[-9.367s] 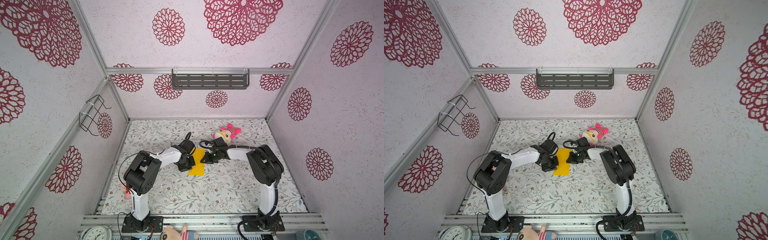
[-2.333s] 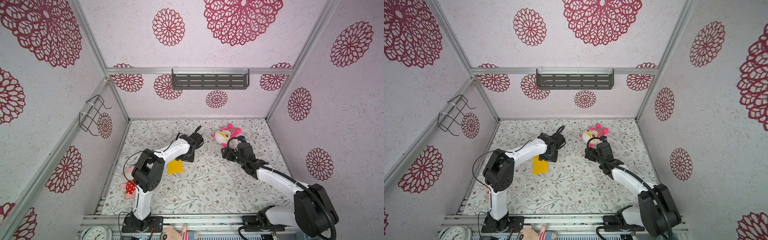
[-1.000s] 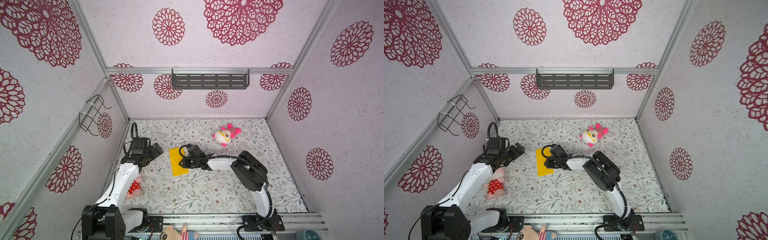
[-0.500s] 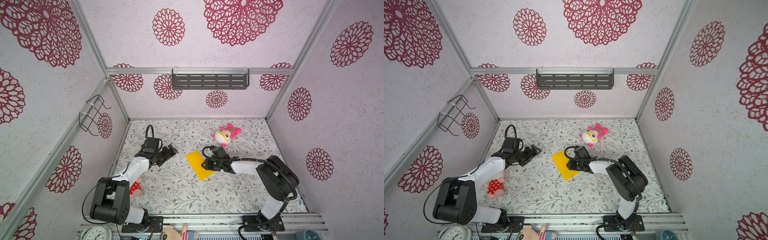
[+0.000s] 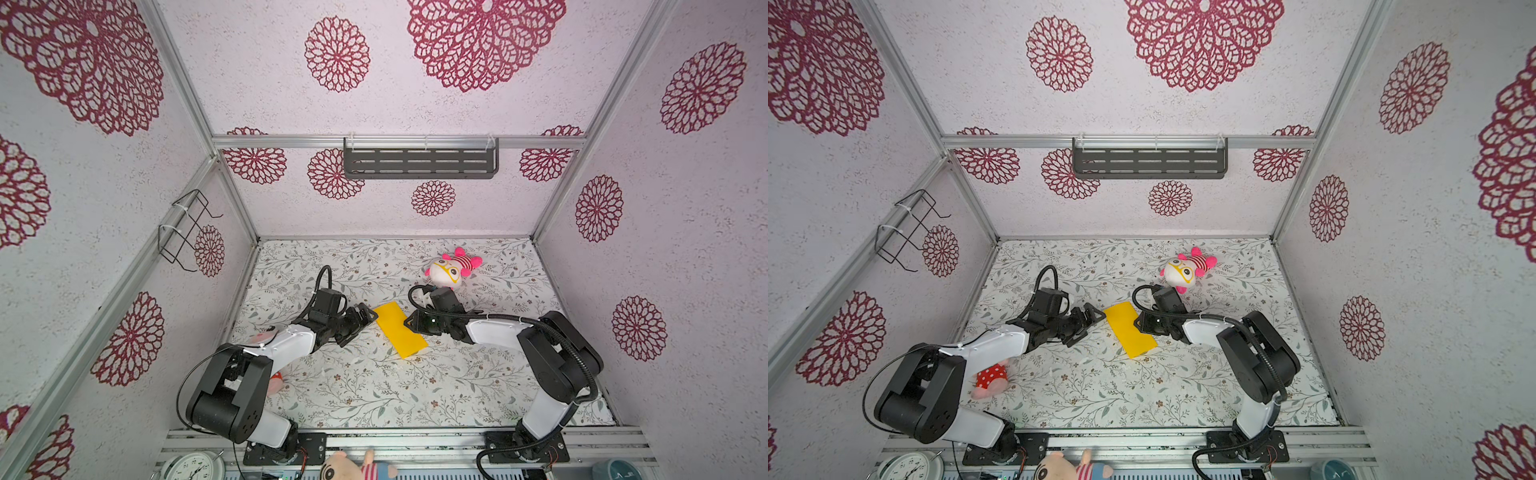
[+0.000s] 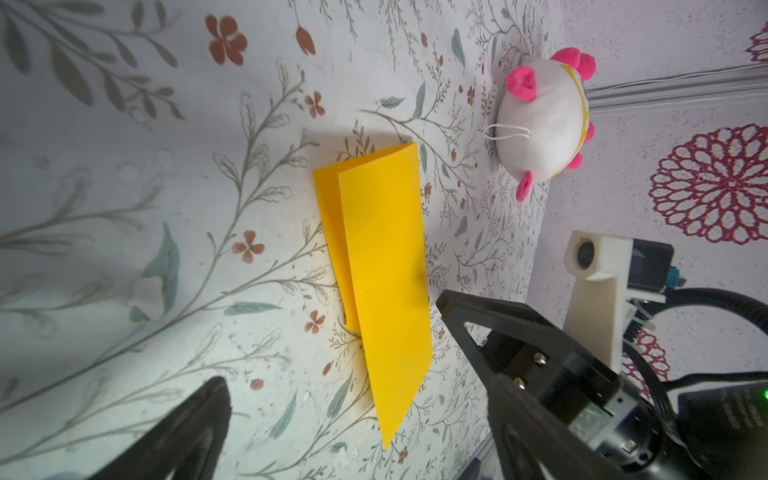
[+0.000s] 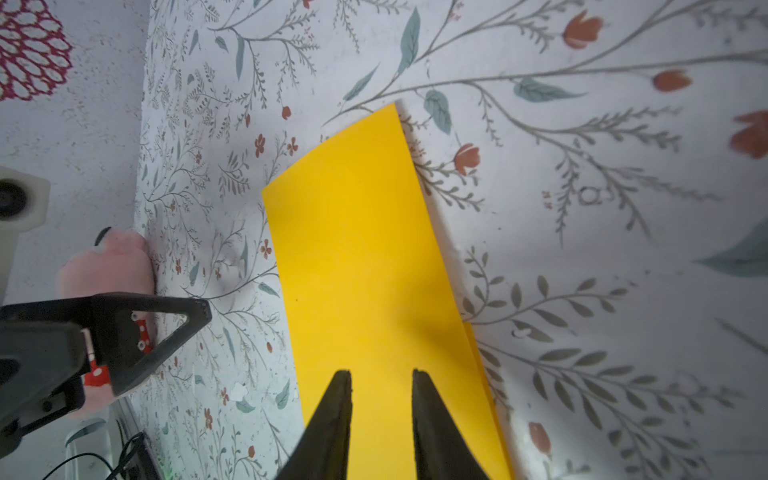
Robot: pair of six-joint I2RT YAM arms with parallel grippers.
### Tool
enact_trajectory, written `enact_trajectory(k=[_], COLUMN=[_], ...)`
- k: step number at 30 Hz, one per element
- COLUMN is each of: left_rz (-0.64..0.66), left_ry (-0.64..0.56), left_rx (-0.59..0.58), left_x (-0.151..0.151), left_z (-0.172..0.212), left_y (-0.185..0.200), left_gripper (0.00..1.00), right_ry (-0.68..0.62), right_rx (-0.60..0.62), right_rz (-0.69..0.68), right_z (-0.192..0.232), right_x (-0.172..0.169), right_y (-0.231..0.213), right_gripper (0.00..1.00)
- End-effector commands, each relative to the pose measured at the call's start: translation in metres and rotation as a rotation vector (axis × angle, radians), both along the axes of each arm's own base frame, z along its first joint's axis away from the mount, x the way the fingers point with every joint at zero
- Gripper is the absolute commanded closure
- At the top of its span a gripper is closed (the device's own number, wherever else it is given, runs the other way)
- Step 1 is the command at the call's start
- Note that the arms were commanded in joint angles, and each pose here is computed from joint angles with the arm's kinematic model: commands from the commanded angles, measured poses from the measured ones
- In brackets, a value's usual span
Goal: Fold a paper plane with a square sheet of paper (pick it up from the middle)
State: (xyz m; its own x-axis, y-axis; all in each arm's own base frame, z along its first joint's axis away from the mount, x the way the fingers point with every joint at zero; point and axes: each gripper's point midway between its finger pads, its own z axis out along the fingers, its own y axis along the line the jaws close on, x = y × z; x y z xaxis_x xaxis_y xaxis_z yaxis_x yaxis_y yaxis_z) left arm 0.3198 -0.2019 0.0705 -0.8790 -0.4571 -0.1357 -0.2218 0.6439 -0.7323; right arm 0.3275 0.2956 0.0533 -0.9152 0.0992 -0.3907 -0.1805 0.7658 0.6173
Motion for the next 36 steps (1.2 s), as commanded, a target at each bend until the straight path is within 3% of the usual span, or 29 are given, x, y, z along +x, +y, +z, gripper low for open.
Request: enact_trajectory(k=[1, 8, 15, 23, 30, 36], left_rz=[-0.001, -0.031, -0.055, -0.069, -0.043, -0.027], left_ry=[0.017, 0.082, 0.136, 0.176, 0.179, 0.179], left_rx=[-0.068, -0.141, -0.21, -0.23, -0.272, -0.294], left_x=[0.0, -0.014, -0.02, -0.022, -0.012, -0.004], left_z=[0.0, -0.013, -0.023, -0.034, -0.035, -0.033], left_y=[-0.016, -0.042, -0.068, -0.084, -0.089, -0.09], left_gripper=[0.06, 0.18, 0.3, 0.49, 0.65, 0.86], right_ry=[-0.008, 0.022, -0.022, -0.123, -0.309, -0.552], right_rx=[0.02, 0.003, 0.112, 0.127, 0.014, -0.126], right_rz=[-0.001, -0.029, -0.02, -0.057, -0.059, 0.094], right_z=[0.007, -0.006, 0.02, 0.038, 0.05, 0.063], right_x=[0.009, 0.008, 0.011, 0.012, 0.01, 0.006], right_y=[0.005, -0.003, 0.004, -0.014, -0.039, -0.048], right_gripper=[0.74, 0.75, 0.73, 0.63, 0.39, 0.36])
